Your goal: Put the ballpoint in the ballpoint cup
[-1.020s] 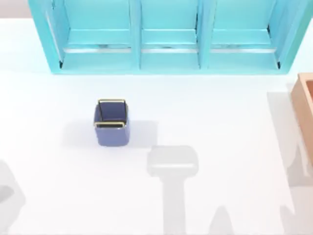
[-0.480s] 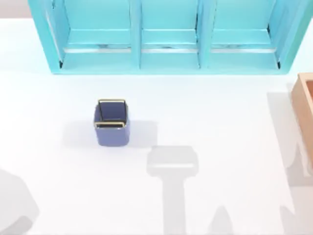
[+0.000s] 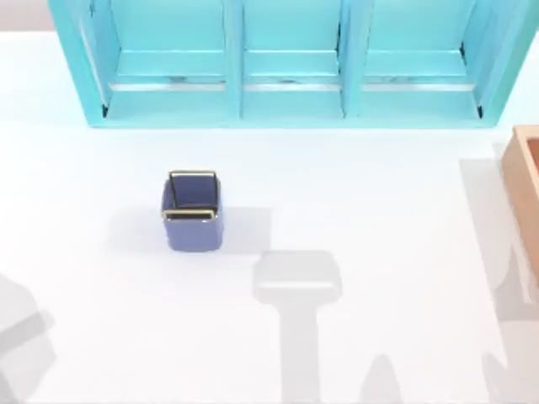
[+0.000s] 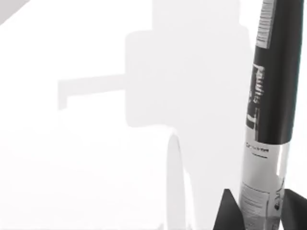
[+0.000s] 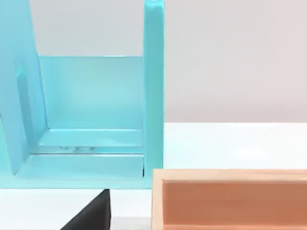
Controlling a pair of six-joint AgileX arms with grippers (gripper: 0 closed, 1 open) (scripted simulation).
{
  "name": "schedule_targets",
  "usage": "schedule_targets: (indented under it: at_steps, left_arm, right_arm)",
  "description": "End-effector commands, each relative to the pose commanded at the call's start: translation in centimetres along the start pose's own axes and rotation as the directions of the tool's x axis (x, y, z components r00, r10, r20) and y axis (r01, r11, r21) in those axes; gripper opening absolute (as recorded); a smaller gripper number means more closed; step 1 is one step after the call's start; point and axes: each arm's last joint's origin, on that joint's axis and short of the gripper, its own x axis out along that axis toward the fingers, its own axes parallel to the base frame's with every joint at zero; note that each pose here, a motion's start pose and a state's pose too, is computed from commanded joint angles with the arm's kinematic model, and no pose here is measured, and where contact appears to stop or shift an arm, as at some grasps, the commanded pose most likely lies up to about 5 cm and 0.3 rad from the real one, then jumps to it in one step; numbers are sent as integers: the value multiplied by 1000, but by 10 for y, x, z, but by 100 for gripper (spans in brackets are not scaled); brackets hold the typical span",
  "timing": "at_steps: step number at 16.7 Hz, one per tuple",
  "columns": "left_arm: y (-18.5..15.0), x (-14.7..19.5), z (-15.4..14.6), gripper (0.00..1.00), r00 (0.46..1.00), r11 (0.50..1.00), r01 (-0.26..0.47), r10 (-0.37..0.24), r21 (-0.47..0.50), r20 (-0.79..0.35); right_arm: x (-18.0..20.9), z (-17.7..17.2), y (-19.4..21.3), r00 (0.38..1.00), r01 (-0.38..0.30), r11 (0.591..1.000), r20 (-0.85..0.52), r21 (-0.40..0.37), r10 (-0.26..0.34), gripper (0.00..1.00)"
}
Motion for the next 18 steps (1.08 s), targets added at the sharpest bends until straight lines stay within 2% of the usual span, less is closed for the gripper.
schedule_targets:
  at_steps: [3, 6, 8, 11, 12, 14, 16, 18]
  left_arm:
    - [-43, 40, 10, 0, 986, 960, -128, 95, 248, 140]
    - [-101, 85, 0, 0, 933, 845, -279, 127, 457, 335]
    - [-145, 112, -22, 0, 872, 750, -380, 94, 541, 481]
    - [-210, 135, -75, 0, 734, 652, -504, -23, 567, 679]
    - [-230, 137, -97, 0, 678, 641, -532, -69, 553, 732]
    - [-262, 134, -145, 0, 561, 658, -555, -156, 509, 813]
    - [-286, 122, -194, 0, 458, 710, -532, -217, 462, 862]
    - [-300, 105, -241, 0, 385, 773, -473, -249, 421, 889]
  right_arm:
    - [0, 0, 0, 1000, 0, 1000, 0, 0, 0, 100]
    - [0, 0, 0, 1000, 0, 1000, 0, 0, 0, 100]
    - [0, 0, 0, 1000, 0, 1000, 0, 0, 0, 100]
    - [0, 0, 0, 1000, 0, 1000, 0, 0, 0, 100]
    - [0, 0, 0, 1000, 0, 1000, 0, 0, 0, 100]
    - [0, 0, 0, 1000, 0, 1000, 0, 0, 0, 100]
    - [0, 0, 0, 1000, 0, 1000, 0, 0, 0, 100]
    - [0, 0, 0, 1000, 0, 1000, 0, 0, 0, 100]
